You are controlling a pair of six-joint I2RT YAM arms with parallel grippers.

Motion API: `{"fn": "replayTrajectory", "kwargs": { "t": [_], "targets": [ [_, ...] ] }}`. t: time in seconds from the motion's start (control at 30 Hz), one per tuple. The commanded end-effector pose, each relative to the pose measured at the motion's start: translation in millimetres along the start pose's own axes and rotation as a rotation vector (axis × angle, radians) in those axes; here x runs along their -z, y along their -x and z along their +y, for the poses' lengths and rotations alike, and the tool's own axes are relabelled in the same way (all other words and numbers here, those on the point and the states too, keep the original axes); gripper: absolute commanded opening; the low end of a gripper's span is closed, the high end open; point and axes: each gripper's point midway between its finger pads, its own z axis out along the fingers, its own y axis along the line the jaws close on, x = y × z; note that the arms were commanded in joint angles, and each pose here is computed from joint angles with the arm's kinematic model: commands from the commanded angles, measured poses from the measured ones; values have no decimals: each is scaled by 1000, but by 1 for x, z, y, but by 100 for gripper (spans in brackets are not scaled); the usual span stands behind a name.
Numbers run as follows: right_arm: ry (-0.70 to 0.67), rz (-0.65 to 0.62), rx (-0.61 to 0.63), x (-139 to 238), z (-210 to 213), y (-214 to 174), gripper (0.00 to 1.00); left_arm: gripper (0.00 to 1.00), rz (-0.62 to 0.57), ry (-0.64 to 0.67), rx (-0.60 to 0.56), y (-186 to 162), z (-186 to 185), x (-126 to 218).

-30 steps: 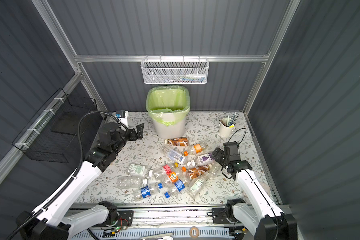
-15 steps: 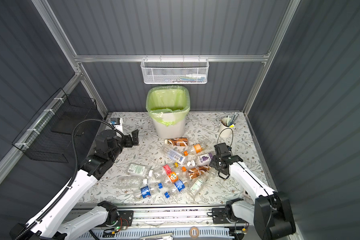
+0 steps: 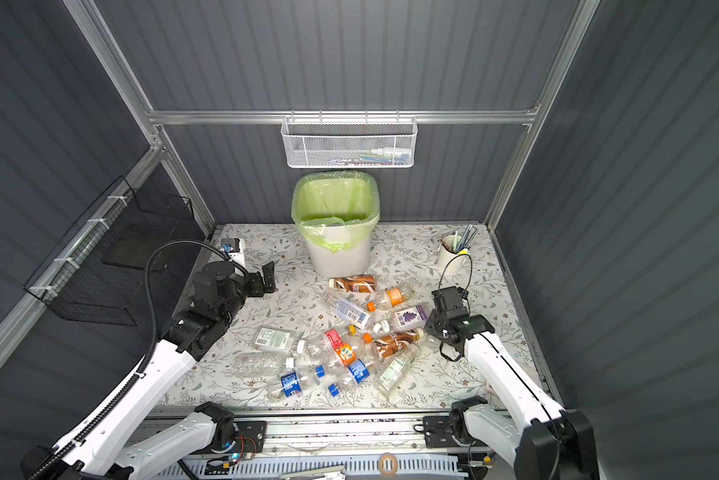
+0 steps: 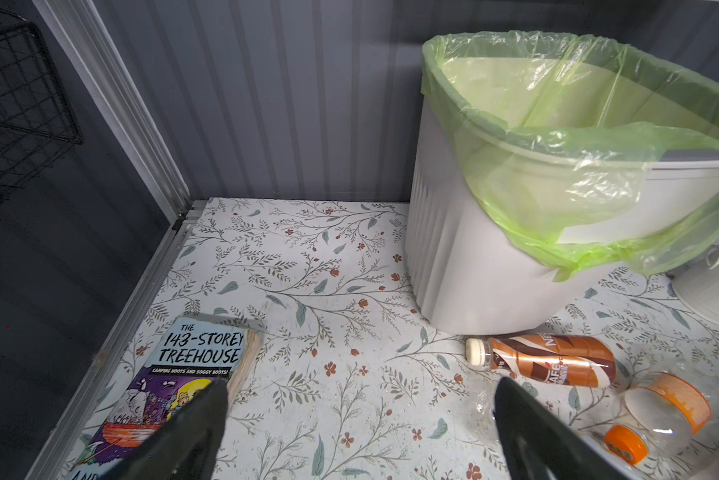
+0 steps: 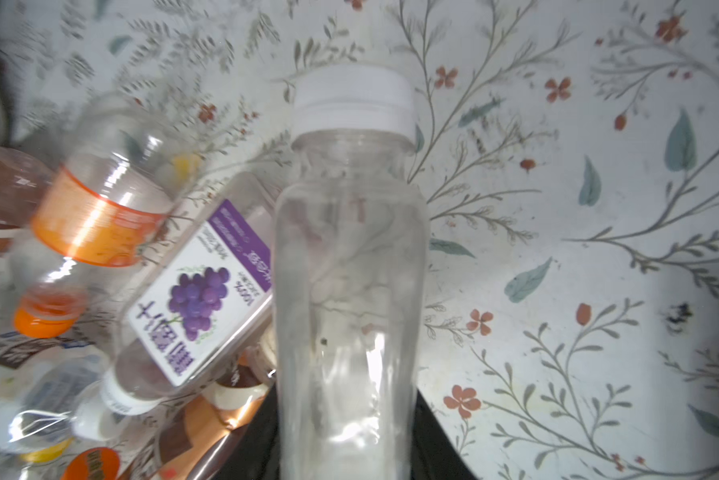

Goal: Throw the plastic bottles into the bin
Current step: 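Lift the white-cap bottle with the right gripper and drop it into the bin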

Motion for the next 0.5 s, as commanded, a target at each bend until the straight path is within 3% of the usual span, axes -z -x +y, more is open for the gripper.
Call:
{"fn": "replayTrajectory", "kwargs": {
  "t": [0.0,0.27,0.47],
  "targets": [
    [97,-195,-5,46,19,49,37,100,5,79,19,-9,16,2],
    [369,-543,-5,165,74,142,39,100,27,163,100,-23,35,3],
    [712,-628,41,232,163,200,40,100,53,167,112,-34,37,5]
  ]
}}
